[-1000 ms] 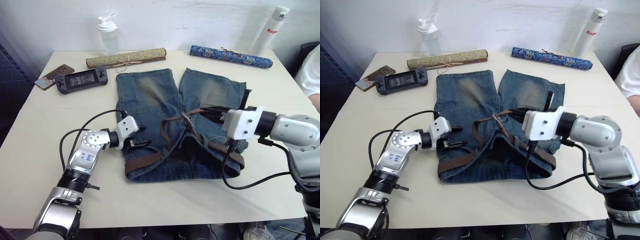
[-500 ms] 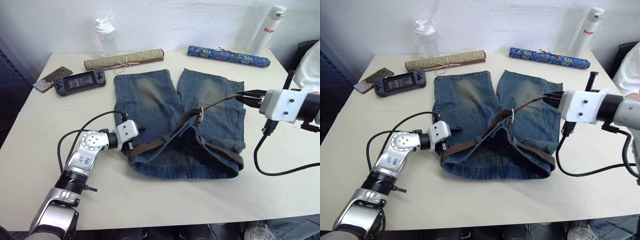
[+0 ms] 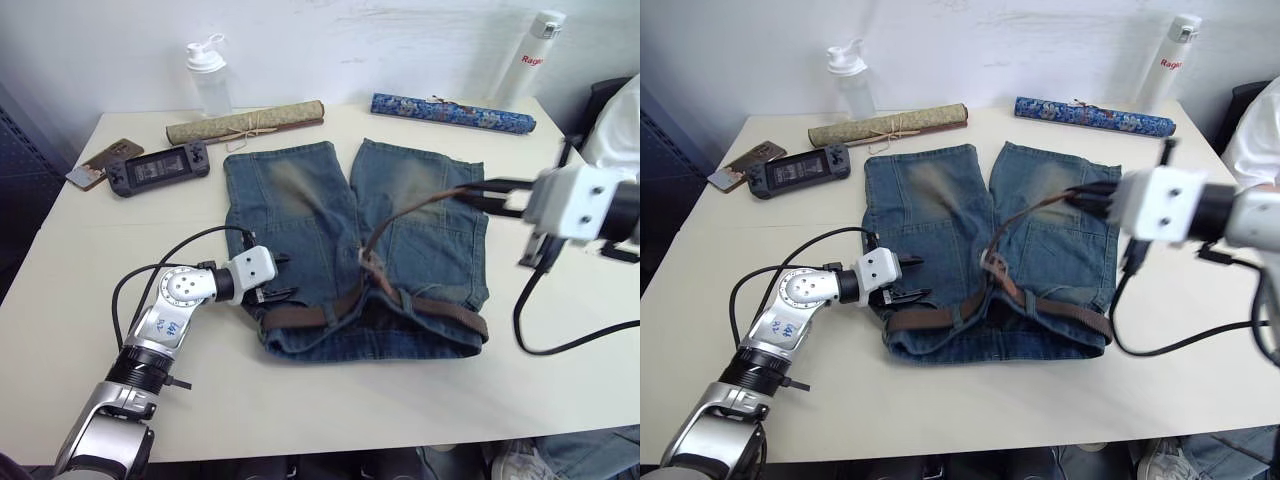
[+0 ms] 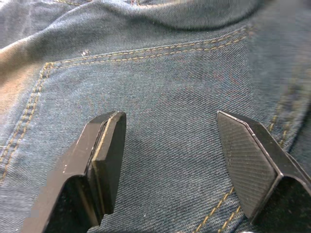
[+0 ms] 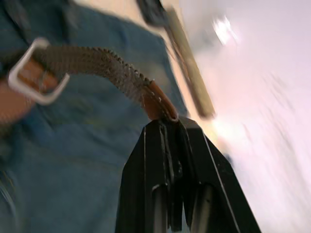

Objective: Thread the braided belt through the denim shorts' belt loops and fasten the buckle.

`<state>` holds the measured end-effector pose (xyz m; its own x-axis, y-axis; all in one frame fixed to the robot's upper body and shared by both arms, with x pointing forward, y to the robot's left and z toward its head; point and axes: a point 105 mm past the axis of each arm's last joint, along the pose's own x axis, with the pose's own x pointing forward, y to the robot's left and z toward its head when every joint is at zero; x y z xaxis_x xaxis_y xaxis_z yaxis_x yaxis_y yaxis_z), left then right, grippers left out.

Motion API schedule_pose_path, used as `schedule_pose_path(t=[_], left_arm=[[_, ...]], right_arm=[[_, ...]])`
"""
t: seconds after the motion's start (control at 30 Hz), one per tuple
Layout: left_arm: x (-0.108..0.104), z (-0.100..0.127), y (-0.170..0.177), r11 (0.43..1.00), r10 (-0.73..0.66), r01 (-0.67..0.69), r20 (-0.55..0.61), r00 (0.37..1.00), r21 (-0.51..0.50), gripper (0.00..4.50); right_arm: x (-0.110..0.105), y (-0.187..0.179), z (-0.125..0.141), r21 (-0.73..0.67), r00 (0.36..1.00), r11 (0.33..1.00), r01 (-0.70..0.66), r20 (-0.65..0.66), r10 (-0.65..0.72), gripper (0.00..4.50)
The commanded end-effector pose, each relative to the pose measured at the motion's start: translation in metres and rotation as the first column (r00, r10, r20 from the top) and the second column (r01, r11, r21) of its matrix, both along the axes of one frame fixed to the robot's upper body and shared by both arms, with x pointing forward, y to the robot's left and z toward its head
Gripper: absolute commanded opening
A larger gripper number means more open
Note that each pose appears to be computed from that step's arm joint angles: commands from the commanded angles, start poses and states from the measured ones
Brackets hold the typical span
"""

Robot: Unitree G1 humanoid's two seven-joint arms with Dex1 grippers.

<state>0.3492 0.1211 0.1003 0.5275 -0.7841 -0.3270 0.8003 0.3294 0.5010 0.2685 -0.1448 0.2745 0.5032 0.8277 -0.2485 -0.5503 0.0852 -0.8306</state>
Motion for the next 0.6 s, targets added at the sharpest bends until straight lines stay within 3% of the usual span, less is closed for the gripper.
schedule_pose_path(t=[0.03,0.23,0.27,0.37,0.5,0.6], left_arm=[[-0.003,-0.024,0.007,0.999,0.032,-0.03,-0.049,0.998,0.043,3.28],[-0.001,0.019,0.0,0.992,0.001,0.005,0.048,0.999,-0.126,3.28],[-0.002,0.026,0.0,0.988,-0.004,0.011,0.05,0.999,-0.155,3.56],[-0.01,0.048,-0.004,0.96,-0.039,0.04,0.009,0.999,-0.278,4.44],[-0.026,0.077,-0.004,0.899,-0.095,0.046,-0.091,0.991,-0.435,4.44],[-0.04,0.09,-0.009,0.876,-0.161,0.08,-0.132,0.978,-0.476,4.44]], right_arm=[[-0.013,0.02,-0.003,0.021,0.997,0.997,-0.069,-0.022,0.07,0.0],[-0.009,0.027,-0.015,-0.002,0.997,0.997,-0.073,-0.023,0.073,0.0],[-0.007,0.026,-0.016,-0.012,0.998,0.998,-0.066,-0.02,0.066,0.0],[-0.003,0.023,-0.02,-0.026,0.998,0.998,-0.056,-0.019,0.055,0.0],[0.0,0.025,-0.024,-0.029,0.999,0.998,-0.052,-0.017,0.051,0.0],[0.003,0.026,-0.031,-0.043,0.999,0.998,-0.042,-0.015,0.042,0.0]])
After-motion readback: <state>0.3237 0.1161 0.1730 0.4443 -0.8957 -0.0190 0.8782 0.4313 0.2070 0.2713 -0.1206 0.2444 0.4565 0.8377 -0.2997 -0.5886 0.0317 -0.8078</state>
